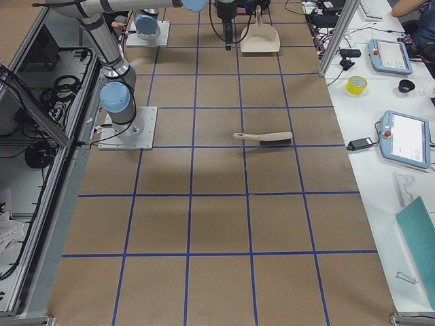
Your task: Sweep and dump trash into bin
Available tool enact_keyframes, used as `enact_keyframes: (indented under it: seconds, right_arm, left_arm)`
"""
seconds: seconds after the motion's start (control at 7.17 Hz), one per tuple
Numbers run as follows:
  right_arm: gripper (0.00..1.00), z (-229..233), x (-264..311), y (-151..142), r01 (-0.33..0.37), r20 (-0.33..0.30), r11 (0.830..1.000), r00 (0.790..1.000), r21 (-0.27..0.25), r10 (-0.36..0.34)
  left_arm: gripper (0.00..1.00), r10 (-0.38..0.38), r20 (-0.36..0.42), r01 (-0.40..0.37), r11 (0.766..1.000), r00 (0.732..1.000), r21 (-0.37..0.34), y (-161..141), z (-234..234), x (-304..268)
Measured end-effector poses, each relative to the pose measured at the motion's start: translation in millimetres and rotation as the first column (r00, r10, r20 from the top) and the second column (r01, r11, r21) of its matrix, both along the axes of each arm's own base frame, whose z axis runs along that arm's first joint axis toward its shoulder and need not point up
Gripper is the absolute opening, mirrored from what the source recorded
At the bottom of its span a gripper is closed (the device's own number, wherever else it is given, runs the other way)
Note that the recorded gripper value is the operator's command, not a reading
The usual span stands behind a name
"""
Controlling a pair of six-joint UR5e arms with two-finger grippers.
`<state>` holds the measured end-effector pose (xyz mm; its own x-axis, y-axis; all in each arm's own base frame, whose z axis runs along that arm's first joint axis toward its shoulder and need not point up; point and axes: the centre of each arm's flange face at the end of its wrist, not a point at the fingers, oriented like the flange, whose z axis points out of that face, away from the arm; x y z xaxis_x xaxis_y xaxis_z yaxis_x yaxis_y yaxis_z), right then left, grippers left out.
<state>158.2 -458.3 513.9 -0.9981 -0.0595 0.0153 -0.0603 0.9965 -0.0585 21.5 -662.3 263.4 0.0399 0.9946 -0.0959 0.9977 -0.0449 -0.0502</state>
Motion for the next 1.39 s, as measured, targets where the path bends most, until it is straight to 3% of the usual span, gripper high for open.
enact_keyframes:
  seconds: [0.14, 0.28, 0.42, 0.7, 0.98, 1.12, 1.39]
  right_arm:
    - [1.0, -0.6, 0.0, 0.0, -0.003, 0.0, 1.0, 1.0, 0.002, 0.003]
    - [1.0, -1.2, 0.0, -0.1, -0.004, -0.001, 1.0, 1.0, 0.003, 0.004]
    - [1.0, -1.6, -0.1, -0.3, -0.007, -0.002, 1.0, 1.0, 0.004, 0.007]
    - [1.0, -1.6, -0.3, -0.4, -0.016, -0.004, 1.0, 1.0, 0.003, 0.016]
    - [1.0, -1.8, -0.2, -0.5, -0.019, -0.004, 1.0, 1.0, 0.003, 0.019]
    - [1.0, -2.1, -0.2, -0.8, -0.019, -0.004, 1.0, 1.0, 0.004, 0.019]
    - [1.0, -2.6, -0.2, -1.2, -0.019, -0.004, 1.0, 1.0, 0.005, 0.019]
  left_arm:
    - [0.05, -0.008, 0.001, 0.008, 1.0, 1.0, 0.001, 4.5, -6.6, -1.7]
    - [0.79, -0.014, 0.002, 0.014, 1.0, 1.0, -0.003, 7.8, -11.2, -3.2]
    - [0.96, -0.013, 0.0, 0.013, 1.0, 1.0, -0.006, 9.6, -13.9, -4.5]
    - [1.0, 0.017, -0.007, -0.017, 0.999, 1.0, -0.029, 10.2, -1.5, -10.9]
    - [1.0, 0.144, -0.031, -0.146, 0.987, 0.989, -0.066, 13.2, 34.8, -35.5]
    - [1.0, 0.237, -0.072, -0.241, 0.969, 0.969, -0.054, 15.5, 56.3, -49.9]
    - [1.0, 0.424, -0.152, -0.428, 0.904, 0.893, 0.008, 27.6, 100.6, -71.3]
